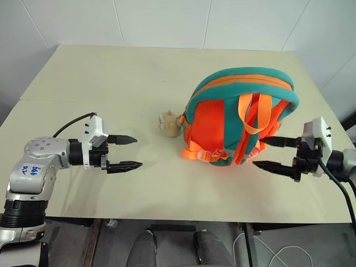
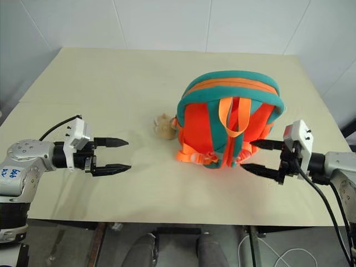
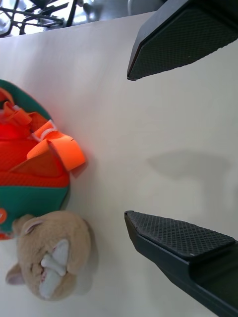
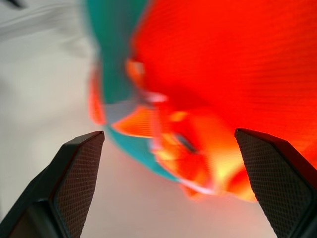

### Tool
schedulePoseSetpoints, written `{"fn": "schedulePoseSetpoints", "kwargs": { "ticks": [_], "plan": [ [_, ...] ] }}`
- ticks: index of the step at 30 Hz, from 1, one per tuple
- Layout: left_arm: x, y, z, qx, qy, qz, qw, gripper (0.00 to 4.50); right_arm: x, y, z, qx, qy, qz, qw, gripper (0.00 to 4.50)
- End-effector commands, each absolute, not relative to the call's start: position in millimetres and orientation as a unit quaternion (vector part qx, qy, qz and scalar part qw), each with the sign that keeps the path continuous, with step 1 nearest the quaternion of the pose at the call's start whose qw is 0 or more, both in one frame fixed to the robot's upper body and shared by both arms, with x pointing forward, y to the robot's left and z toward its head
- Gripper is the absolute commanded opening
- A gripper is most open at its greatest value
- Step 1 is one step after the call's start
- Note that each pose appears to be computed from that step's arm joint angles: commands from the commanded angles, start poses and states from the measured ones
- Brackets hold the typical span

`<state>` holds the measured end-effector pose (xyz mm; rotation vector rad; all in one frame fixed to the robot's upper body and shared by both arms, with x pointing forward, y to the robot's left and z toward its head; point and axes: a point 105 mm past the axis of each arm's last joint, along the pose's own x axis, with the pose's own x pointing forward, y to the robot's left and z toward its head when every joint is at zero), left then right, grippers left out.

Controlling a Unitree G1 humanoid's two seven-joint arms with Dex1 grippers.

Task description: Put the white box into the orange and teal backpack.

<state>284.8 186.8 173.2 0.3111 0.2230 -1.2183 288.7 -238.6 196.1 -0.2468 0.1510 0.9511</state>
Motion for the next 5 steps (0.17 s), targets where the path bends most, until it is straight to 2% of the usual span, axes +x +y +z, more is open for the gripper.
{"fn": "schedulePoseSetpoints", "kwargs": {
  "ticks": [1, 5],
  "plan": [
    [277.4, 186.0, 179.2, 0.159, 0.092, -0.574, 0.798, 4.5, 297.8, -249.9, 209.8, -0.115, 0.037, 0.43, 0.895, 4.46],
    [279.1, 183.6, 181.0, 0.154, 0.079, -0.56, 0.81, 4.5, 299.8, -258.9, 205.2, -0.129, 0.049, 0.418, 0.898, 4.46]
  ]
}}
